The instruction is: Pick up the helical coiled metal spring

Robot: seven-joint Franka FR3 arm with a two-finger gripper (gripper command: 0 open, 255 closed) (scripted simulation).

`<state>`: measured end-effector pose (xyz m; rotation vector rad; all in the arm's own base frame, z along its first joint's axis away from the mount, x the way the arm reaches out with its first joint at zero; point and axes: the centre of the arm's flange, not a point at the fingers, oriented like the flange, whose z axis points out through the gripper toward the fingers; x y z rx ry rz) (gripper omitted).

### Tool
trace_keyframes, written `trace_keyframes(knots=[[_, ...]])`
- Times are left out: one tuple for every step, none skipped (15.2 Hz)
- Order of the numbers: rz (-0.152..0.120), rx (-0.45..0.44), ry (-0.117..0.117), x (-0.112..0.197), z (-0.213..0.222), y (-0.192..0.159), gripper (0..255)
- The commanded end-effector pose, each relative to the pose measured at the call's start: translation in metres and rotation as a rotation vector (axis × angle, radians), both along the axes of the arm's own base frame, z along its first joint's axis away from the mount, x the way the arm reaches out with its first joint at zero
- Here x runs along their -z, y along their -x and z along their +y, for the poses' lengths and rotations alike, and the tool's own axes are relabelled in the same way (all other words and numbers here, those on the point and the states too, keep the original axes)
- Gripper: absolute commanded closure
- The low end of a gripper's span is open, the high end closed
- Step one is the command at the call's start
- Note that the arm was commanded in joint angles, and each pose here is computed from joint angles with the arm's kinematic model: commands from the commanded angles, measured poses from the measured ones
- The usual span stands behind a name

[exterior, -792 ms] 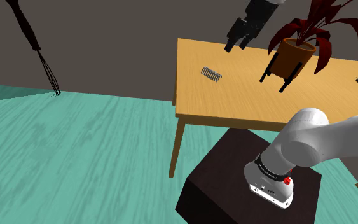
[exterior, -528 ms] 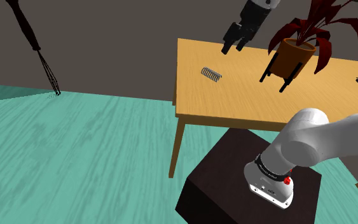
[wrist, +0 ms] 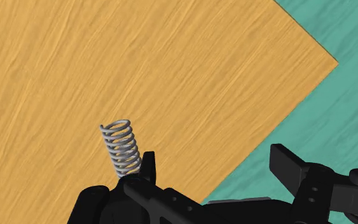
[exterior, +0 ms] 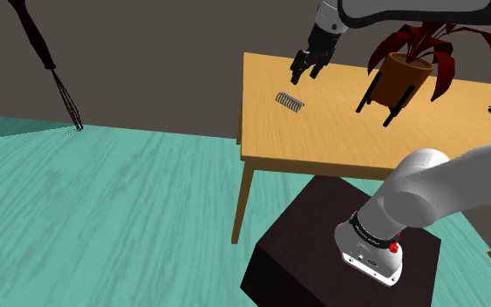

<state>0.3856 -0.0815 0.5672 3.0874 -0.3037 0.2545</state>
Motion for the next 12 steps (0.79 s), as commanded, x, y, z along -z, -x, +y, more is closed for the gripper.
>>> trace_keyframes(knots=[[0.013, 0.005, 0.015, 0.019, -0.015, -0.013, 0], [0.02, 0.008, 0.021, 0.027, -0.022, -0.02, 0], [0.027, 0.011, 0.028, 0.035, -0.029, -0.027, 0], [0.034, 0.014, 0.035, 0.044, -0.036, -0.034, 0], [0.04, 0.017, 0.042, 0.052, -0.043, -0.041, 0], [0.047, 0.02, 0.049, 0.06, -0.05, -0.048, 0], [0.054, 0.023, 0.056, 0.069, -0.058, -0.055, 0], [0.061, 0.025, 0.063, 0.077, -0.065, -0.062, 0], [0.068, 0.028, 0.07, 0.086, -0.072, -0.068, 0], [0.075, 0.031, 0.077, 0.094, -0.08, -0.075, 0], [0.081, 0.034, 0.084, 0.102, -0.088, -0.081, 0], [0.088, 0.037, 0.091, 0.111, -0.095, -0.088, 0]])
